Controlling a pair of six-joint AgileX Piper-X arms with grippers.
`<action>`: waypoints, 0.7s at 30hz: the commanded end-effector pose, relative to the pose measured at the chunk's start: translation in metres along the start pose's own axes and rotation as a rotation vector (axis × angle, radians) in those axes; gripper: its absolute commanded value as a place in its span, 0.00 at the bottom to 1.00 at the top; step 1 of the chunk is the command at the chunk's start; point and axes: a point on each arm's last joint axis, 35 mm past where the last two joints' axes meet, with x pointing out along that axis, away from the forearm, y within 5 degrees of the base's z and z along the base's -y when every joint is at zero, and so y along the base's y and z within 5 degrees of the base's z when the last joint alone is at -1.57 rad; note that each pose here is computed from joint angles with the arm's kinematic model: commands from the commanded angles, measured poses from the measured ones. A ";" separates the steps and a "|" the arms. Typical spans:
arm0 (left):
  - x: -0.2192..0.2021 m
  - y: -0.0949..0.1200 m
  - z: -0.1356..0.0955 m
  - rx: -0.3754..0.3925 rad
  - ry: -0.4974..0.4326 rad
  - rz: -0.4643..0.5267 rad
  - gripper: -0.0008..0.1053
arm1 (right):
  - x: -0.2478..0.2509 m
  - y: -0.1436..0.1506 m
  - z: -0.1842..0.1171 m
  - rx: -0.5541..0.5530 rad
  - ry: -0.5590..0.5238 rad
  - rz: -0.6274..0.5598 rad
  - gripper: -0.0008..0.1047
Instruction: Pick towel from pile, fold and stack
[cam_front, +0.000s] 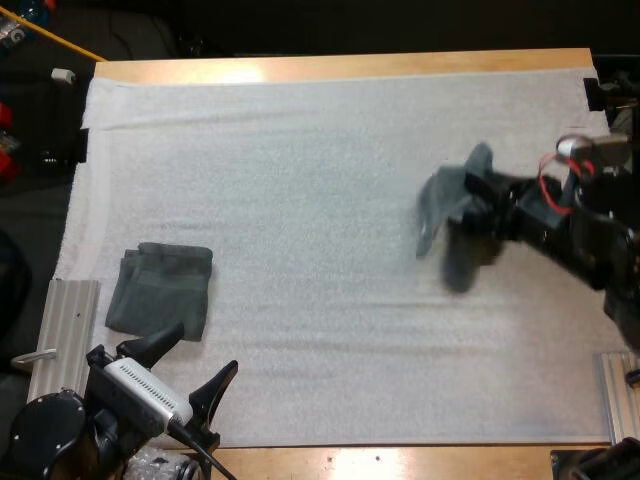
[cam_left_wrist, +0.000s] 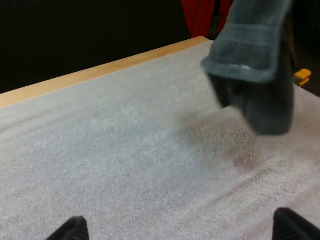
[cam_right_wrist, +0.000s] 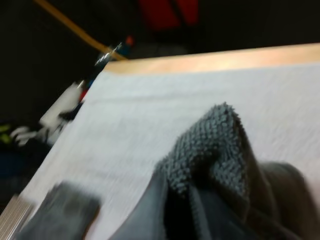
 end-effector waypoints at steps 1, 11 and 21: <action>-0.001 -0.001 0.001 -0.008 0.001 -0.009 0.67 | -0.009 0.006 -0.001 -0.020 0.007 0.038 0.01; -0.001 -0.001 0.001 -0.008 0.001 -0.009 0.67 | -0.038 0.048 -0.018 0.041 0.124 0.295 0.01; -0.001 -0.001 0.001 -0.008 0.001 -0.009 0.67 | 0.057 0.038 -0.067 0.018 0.348 0.029 0.01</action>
